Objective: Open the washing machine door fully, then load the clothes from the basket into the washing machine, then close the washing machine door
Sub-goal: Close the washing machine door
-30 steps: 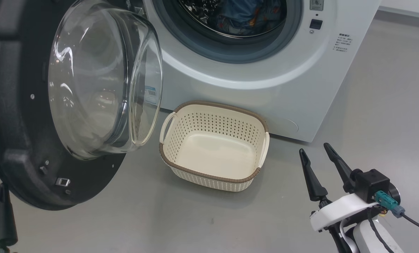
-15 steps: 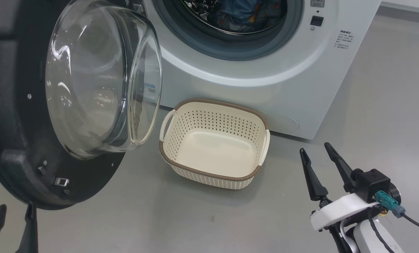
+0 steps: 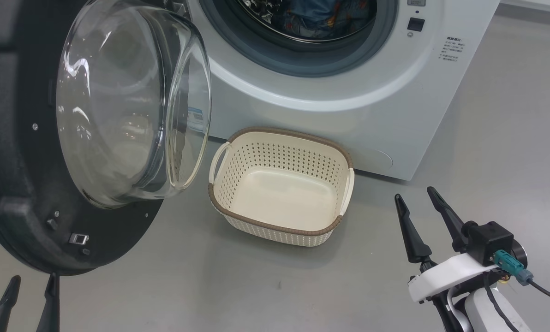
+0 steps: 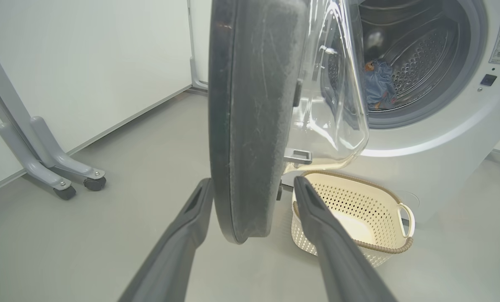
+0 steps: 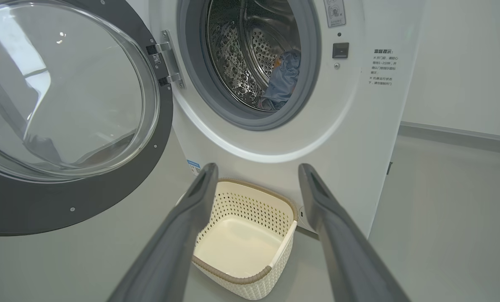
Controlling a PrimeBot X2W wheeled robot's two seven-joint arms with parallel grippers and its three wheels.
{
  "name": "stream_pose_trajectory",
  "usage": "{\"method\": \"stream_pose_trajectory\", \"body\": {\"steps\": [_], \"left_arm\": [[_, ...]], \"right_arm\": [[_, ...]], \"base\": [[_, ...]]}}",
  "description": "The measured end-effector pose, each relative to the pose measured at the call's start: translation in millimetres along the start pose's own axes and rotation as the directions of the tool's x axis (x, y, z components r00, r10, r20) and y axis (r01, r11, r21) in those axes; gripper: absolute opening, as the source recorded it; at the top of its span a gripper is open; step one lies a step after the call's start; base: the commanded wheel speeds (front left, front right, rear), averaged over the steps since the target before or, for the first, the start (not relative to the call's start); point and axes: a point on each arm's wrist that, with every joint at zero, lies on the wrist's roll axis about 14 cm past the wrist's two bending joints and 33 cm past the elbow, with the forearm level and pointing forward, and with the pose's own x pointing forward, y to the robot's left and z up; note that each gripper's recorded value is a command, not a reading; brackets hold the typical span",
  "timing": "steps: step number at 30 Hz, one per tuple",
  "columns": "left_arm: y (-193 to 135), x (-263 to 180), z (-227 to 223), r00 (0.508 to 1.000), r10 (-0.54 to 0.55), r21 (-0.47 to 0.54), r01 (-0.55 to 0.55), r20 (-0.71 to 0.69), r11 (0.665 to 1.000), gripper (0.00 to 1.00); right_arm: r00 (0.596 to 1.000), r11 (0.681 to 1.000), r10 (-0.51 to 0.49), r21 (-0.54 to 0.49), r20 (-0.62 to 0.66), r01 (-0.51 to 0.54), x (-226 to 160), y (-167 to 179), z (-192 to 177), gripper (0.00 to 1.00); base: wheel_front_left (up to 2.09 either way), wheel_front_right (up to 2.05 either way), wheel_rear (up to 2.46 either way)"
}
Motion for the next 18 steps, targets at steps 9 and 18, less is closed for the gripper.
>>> {"method": "stream_pose_trajectory", "body": {"steps": [9, 18], "left_arm": [[-0.9, 4.4, 7.9, 0.999, 0.014, -0.022, -0.013, 0.040, 1.000, 1.00], [0.6, 5.4, 10.6, 0.999, 0.021, -0.020, -0.020, 0.050, 1.000, 1.00]], "right_arm": [[1.000, 1.000, 0.000, 0.000, 0.000, 0.000, 0.3, -0.2, -0.2, 1.00], [1.000, 1.000, 0.001, 0.002, -0.002, -0.001, 0.7, 0.0, -0.8, 1.00]], "base": [[0.00, 0.00, 0.00], [0.00, 0.00, 0.00]]}}
